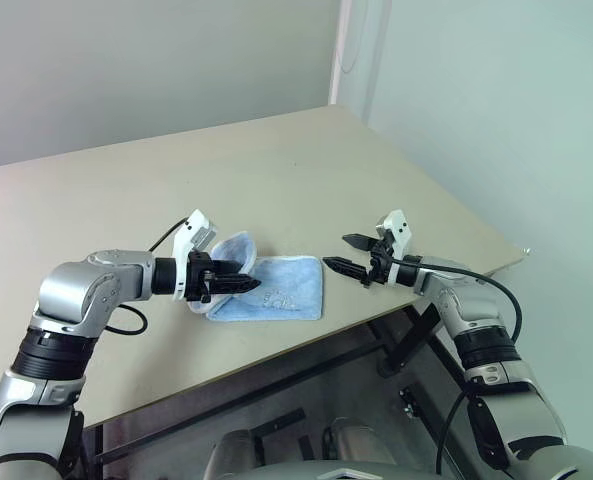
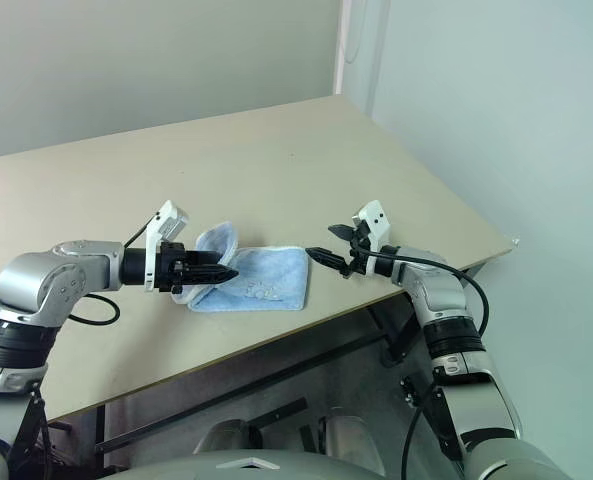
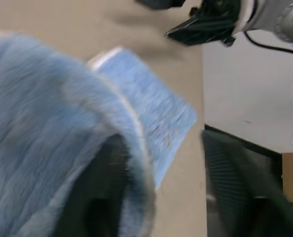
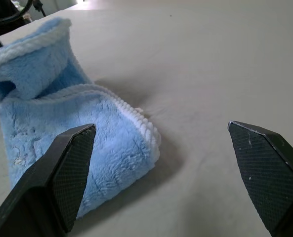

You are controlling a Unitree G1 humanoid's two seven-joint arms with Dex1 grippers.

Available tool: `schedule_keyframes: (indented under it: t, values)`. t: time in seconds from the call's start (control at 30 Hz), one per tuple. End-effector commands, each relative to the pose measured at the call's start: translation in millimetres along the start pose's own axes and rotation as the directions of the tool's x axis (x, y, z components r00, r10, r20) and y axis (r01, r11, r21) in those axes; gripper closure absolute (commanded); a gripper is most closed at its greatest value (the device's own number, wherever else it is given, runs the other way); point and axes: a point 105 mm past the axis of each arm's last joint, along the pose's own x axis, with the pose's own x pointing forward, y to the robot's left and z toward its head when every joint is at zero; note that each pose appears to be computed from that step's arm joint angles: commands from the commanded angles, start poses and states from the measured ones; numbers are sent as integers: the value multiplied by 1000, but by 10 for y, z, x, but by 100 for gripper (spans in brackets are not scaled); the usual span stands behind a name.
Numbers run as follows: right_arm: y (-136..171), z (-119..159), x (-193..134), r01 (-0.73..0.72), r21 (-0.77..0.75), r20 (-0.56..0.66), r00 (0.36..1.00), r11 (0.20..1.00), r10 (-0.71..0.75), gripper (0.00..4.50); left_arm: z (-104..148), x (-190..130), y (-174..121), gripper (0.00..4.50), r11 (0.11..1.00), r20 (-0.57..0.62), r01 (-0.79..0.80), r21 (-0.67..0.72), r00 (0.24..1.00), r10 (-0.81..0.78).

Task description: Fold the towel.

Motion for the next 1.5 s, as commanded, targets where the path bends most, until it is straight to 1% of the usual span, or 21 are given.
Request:
schedule_keyframes:
  t: [0.03, 0.07, 0.1, 0.3, 0.43, 0.47, 0.53, 0.7, 0.77, 0.83, 1.0, 1.17, 1.27, 1.33, 1.47, 1.5]
  values:
    - [-65, 143, 4, 35, -31, 42, 999, 999, -34, 0, 164, 159, -112, 51, 994, -6, 74, 86, 997, -74]
    - [-76, 134, 2, 45, -29, 42, 998, 999, -44, 0, 178, 209, -119, 20, 992, -14, 86, 92, 996, -85]
    - [-82, 123, -1, 52, -27, 41, 998, 998, -51, 0, 169, 256, -120, 2, 991, -30, 95, 97, 995, -92]
    - [-88, 62, -88, 79, -26, 38, 996, 997, -78, 0, 37, 229, 39, 2, 994, -88, 34, 105, 996, -25]
    - [-106, 46, -90, 91, -31, 28, 996, 995, -90, 0, -74, 252, 94, 2, 982, -147, 9, 188, 989, 20]
    - [-104, 42, -81, 91, -40, 22, 996, 995, -90, 0, -45, 241, 94, 2, 978, -130, 7, 211, 991, 21]
    - [-105, 34, -71, 91, -49, 16, 996, 995, -91, 0, 75, 206, 83, 2, 973, -57, -1, 233, 998, 14]
    - [-105, 47, -48, 86, -48, 20, 996, 995, -85, 0, 289, -58, 29, 2, 946, 96, -19, 324, 995, -13]
    - [-95, 41, -33, 79, -48, 18, 997, 996, -78, 0, 288, -166, 11, 2, 933, 112, -31, 359, 994, -10]
    - [-89, 33, -14, 74, -47, 16, 997, 996, -73, 0, 305, -264, -1, 2, 931, 145, -41, 363, 989, -13]
    - [-74, 34, 45, 60, -50, 14, 998, 997, -59, 0, 238, -446, 70, 2, 937, 171, -102, 335, 984, 46]
    - [-99, 38, 88, 66, -63, 10, 998, 996, -66, 0, -13, -310, 29, 2, 958, 85, -42, 284, 996, 19]
    - [-154, 42, 103, 95, -79, 5, 995, 992, -95, 0, -144, -208, 35, 64, 966, 23, -22, 259, 1000, 17]
    - [-198, 44, 99, 116, -81, 4, 993, 990, -117, 0, -206, -164, 67, 139, 970, -5, -33, 240, 999, 36]
    - [-213, 3, 72, 121, -82, -5, 993, 989, -122, 0, -368, -151, 158, 292, 954, -94, -67, 291, 991, 98]
    - [-211, -19, 65, 123, -85, -12, 992, 989, -124, 0, -398, -149, 184, 322, 949, -109, -80, 305, 987, 118]
